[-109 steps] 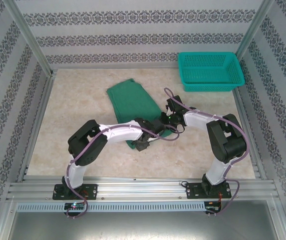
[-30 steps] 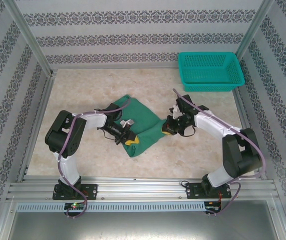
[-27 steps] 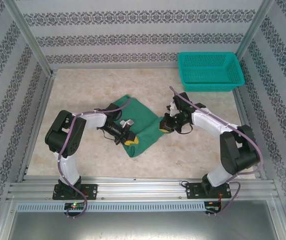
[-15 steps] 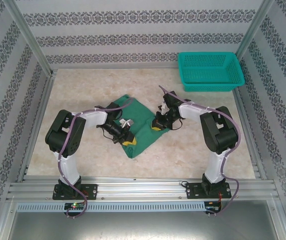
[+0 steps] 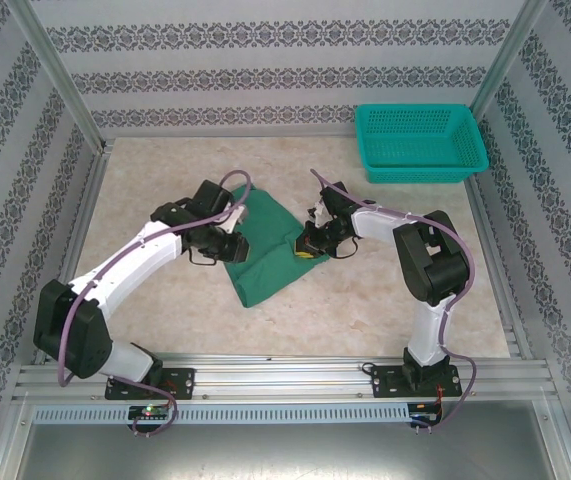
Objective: Roll up the long pants
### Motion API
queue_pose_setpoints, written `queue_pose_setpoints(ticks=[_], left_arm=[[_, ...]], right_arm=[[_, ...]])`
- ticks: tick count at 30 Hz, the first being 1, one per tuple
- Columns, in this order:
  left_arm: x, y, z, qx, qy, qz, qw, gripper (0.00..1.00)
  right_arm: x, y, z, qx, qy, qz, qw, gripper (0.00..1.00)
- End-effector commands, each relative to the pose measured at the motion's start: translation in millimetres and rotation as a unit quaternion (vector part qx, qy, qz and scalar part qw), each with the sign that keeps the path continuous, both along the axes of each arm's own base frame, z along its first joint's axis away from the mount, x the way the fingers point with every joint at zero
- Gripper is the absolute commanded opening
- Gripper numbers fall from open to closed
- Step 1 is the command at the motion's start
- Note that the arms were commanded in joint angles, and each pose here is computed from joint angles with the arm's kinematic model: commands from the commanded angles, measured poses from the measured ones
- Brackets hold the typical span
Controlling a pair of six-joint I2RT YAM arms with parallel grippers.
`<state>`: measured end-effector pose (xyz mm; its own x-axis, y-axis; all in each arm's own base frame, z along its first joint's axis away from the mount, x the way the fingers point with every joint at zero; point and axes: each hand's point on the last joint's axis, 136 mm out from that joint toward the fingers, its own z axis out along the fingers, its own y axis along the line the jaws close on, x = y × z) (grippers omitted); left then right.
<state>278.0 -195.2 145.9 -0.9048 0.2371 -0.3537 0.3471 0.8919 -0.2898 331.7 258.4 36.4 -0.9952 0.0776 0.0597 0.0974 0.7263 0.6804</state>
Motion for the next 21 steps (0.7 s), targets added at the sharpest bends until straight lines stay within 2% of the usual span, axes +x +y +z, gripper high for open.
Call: queue_pose_setpoints(ticks=[1, 4, 6, 11, 16, 21], left_arm=[[-27, -19, -14, 0.076, -0.018, -0.081, 0.994, 0.26], [-43, -39, -29, 0.192, -0.071, -0.156, 0.966, 0.27], [-45, -41, -46, 0.245, -0.066, -0.175, 0.951, 0.28], [-31, -22, -88, 0.326, -0.031, -0.143, 0.934, 0.24], [-19, -5, -103, 0.323, 0.012, -0.082, 0.943, 0.22], [-17, -13, -106, 0.318, 0.023, -0.096, 0.943, 0.17]], right_arm=[[-29, -28, -59, -0.088, 0.067, -0.017, 0.994, 0.00], [-28, -28, -56, -0.085, 0.063, -0.020, 0.994, 0.00], [-28, -27, -55, -0.081, 0.059, -0.020, 0.995, 0.00], [-32, -29, -56, -0.080, 0.057, -0.022, 0.995, 0.00], [-40, -34, -62, -0.083, 0.062, -0.024, 0.994, 0.00], [-44, -36, -65, -0.087, 0.068, -0.022, 0.994, 0.00]])
